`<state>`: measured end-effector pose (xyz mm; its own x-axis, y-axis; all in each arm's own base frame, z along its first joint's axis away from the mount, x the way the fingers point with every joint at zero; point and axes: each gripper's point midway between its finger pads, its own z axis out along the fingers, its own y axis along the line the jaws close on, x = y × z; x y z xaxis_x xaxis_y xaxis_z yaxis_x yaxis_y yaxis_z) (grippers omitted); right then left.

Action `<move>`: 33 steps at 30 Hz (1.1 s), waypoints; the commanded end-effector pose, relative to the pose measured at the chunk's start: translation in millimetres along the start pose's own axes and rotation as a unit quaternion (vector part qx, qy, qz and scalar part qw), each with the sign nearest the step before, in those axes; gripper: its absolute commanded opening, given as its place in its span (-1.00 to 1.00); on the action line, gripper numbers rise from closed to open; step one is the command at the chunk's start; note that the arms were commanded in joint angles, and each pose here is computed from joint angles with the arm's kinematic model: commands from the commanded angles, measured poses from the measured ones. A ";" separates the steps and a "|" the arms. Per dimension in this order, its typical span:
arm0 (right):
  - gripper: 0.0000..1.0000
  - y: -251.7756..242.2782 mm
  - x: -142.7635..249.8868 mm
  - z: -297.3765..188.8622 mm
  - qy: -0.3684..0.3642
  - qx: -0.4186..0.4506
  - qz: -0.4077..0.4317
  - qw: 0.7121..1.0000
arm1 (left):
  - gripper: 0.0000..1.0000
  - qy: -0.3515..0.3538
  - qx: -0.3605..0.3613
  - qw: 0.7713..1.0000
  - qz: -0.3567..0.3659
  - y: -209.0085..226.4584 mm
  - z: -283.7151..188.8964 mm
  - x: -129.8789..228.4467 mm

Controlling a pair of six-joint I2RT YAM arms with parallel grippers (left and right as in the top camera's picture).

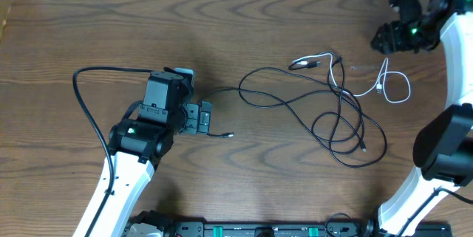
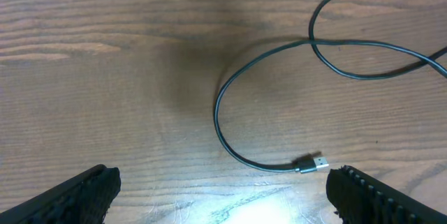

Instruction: Untangle cables

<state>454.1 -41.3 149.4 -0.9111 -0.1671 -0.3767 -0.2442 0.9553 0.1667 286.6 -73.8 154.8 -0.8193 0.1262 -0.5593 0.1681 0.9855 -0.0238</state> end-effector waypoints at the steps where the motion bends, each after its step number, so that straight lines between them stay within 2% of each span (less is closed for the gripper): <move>1: 0.37 22.3 14.4 33.6 -0.007 -0.074 -0.043 0.996 | 0.99 0.000 -0.010 1.000 -0.009 4.6 0.4 -0.7; 4: 0.40 34.3 21.0 52.8 -0.028 -0.117 -0.064 0.991 | 0.99 0.000 -0.010 1.000 -0.009 4.6 0.4 -0.7; 16: 0.51 43.1 50.1 117.2 -0.052 -0.110 -0.097 0.988 | 0.99 0.000 -0.010 1.000 -0.009 4.6 0.4 -0.7; 33: 0.56 95.0 22.9 131.8 -0.097 -0.120 -0.199 0.968 | 0.99 0.000 -0.010 1.000 -0.009 4.6 0.4 -0.7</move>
<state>455.4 65.2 35.3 -0.6901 -0.4078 -0.5979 -0.6109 0.7712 0.1790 286.5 -73.8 154.6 -0.8198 0.1263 -0.5586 0.1682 0.9855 -0.0240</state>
